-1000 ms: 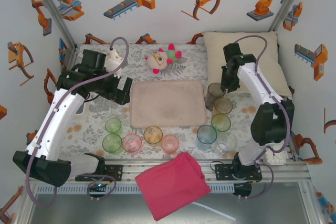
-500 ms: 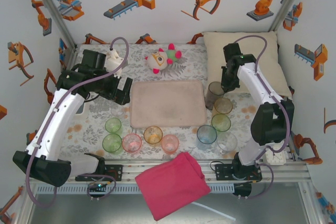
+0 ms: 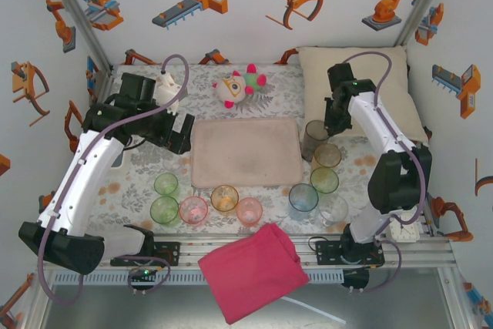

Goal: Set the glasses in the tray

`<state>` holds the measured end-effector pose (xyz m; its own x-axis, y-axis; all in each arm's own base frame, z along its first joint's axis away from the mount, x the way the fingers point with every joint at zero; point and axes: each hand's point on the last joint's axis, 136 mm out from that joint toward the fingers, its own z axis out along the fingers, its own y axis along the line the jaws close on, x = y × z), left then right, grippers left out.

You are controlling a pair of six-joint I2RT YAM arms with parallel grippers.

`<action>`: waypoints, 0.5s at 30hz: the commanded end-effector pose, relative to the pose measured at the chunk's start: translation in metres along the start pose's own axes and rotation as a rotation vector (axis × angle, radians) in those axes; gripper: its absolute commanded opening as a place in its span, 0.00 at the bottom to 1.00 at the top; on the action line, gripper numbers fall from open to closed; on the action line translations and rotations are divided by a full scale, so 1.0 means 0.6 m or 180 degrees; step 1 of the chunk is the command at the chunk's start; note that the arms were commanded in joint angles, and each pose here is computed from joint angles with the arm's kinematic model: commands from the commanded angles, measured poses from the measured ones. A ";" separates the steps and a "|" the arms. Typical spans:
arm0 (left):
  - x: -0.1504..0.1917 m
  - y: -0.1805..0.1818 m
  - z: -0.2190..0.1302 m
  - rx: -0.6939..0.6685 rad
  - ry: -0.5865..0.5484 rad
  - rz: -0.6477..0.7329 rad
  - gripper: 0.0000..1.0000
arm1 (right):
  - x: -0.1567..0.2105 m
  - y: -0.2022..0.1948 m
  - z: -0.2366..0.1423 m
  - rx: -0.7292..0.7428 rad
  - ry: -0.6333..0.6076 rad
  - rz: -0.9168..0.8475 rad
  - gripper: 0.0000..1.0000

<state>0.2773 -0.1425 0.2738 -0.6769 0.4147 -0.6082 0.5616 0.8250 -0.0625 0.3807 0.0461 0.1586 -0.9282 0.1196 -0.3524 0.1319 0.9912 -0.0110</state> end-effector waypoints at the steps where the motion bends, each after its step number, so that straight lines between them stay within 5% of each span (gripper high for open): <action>1: 0.003 -0.013 -0.011 0.0099 -0.0025 -0.0046 0.97 | -0.013 -0.007 -0.041 -0.0011 -0.0131 -0.0035 0.00; 15: 0.001 -0.014 -0.013 0.0113 -0.0033 -0.0048 0.97 | -0.027 -0.005 -0.085 -0.0087 -0.0266 -0.0050 0.00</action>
<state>0.2758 -0.1451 0.2744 -0.6794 0.4080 -0.6099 0.5654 0.8209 -0.0807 0.3777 0.0455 0.1831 -0.9203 0.1065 -0.3765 0.1185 0.9929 -0.0089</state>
